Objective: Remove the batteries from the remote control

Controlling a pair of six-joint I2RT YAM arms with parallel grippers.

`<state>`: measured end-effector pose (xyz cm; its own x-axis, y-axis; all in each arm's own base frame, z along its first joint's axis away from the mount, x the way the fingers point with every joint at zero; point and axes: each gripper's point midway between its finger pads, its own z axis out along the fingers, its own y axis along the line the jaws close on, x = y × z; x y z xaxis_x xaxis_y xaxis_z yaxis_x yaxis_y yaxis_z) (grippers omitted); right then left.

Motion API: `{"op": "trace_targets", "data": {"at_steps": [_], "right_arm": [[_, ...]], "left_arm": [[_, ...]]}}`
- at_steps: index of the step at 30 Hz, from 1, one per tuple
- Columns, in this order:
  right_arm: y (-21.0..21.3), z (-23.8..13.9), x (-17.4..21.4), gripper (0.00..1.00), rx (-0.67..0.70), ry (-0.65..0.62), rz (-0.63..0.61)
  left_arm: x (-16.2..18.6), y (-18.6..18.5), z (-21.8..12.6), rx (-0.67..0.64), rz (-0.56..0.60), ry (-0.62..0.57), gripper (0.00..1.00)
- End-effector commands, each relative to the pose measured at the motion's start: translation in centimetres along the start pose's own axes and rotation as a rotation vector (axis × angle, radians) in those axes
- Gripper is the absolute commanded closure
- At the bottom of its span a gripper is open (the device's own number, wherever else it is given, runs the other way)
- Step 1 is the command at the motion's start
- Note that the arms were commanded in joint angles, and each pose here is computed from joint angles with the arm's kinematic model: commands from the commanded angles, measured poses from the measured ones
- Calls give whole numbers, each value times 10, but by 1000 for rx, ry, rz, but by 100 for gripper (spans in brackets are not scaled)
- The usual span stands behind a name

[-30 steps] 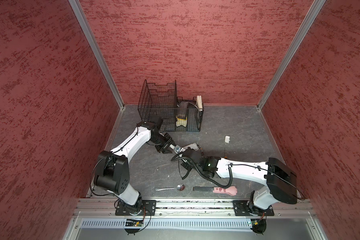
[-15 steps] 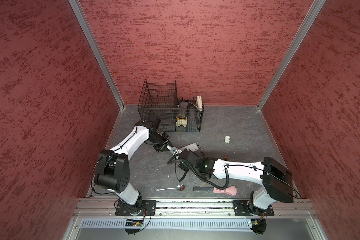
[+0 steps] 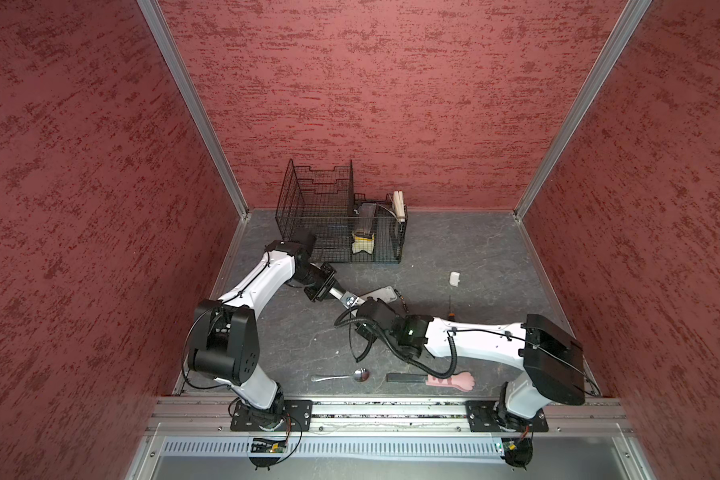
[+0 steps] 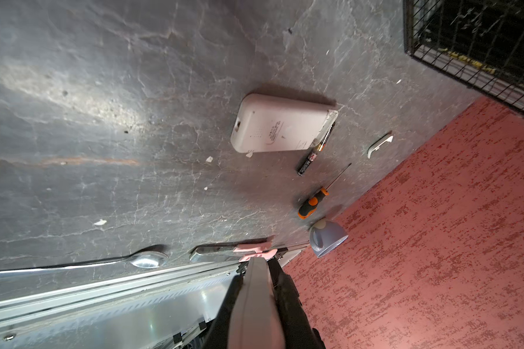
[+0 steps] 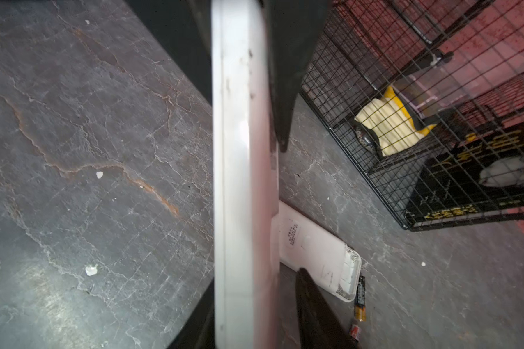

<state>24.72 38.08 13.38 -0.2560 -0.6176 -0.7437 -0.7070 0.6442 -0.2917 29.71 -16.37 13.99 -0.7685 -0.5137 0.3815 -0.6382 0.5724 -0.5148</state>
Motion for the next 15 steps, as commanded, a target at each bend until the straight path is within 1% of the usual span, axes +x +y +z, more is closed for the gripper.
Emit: {"op": "trace_targets", "data": {"at_steps": [1,5,8,12,15], "right_arm": [[-8,-13,-22,52,24,-64,74],[-9,-26,-16,50,2,-68,130],[-9,-42,-12,50,-45,-65,225],[-24,-67,-13,47,-88,-87,445],[-44,-79,-18,47,-114,-96,614]], "left_arm": [[-10,-23,-20,103,67,-64,100],[-19,-35,-32,180,81,-108,100],[-24,-51,-42,283,124,-159,100],[-22,-75,-55,473,226,-229,100],[-15,-83,-60,576,308,-281,100]]}}
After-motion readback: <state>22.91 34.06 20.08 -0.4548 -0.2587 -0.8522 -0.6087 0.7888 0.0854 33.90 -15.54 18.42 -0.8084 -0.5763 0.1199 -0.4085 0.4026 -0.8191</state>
